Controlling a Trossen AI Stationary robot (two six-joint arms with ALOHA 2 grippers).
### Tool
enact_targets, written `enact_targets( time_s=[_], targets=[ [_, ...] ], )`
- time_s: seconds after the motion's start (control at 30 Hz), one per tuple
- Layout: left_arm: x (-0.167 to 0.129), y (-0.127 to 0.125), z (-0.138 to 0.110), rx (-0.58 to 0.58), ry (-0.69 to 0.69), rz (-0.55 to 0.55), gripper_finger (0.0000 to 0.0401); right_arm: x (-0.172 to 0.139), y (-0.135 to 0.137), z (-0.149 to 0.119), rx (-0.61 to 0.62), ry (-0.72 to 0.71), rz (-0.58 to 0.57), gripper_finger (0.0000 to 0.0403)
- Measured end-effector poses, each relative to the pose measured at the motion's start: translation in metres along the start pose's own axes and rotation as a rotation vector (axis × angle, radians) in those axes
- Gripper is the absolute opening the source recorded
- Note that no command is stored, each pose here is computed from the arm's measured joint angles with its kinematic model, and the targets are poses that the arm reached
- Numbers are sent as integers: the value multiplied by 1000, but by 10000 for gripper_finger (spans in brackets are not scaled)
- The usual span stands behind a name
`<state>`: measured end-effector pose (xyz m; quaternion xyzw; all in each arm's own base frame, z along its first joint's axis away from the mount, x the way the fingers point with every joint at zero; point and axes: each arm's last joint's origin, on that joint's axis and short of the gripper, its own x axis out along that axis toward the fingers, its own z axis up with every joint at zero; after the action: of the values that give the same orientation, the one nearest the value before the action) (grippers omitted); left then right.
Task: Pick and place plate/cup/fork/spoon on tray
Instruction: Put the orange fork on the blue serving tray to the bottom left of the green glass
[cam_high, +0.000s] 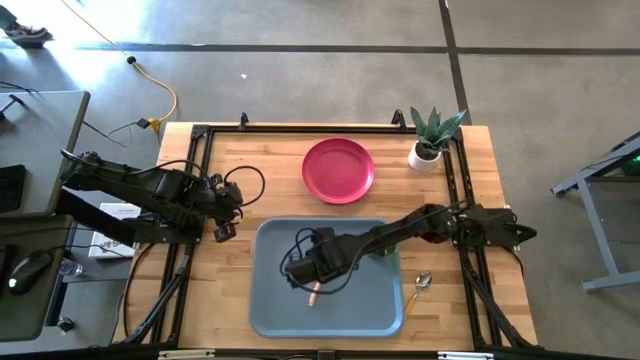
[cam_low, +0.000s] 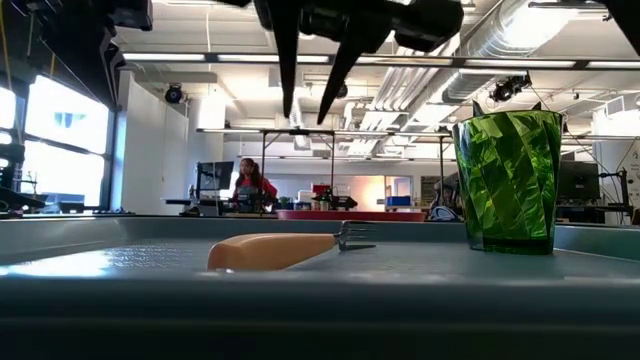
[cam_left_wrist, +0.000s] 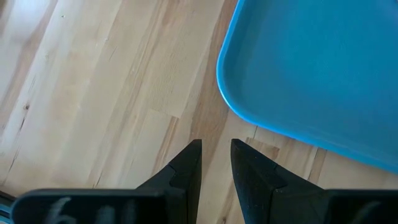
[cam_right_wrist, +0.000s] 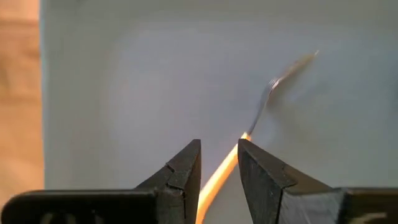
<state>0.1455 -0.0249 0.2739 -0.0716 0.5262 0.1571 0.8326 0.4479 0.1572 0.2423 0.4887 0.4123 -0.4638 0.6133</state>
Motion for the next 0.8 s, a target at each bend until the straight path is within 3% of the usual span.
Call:
enact_targets(
  time_s=[0.2,0.53,0.8],
  targets=[
    [0,0,0,12,0,0,76,8,1,14,73,-12,-33,94],
    [0,0,0,37,1,0,76,10,0,13,78,23,-62,94],
    [0,0,0,70,-2,2,76,-24,-8,22,23,-116,-3,94]
  ],
)
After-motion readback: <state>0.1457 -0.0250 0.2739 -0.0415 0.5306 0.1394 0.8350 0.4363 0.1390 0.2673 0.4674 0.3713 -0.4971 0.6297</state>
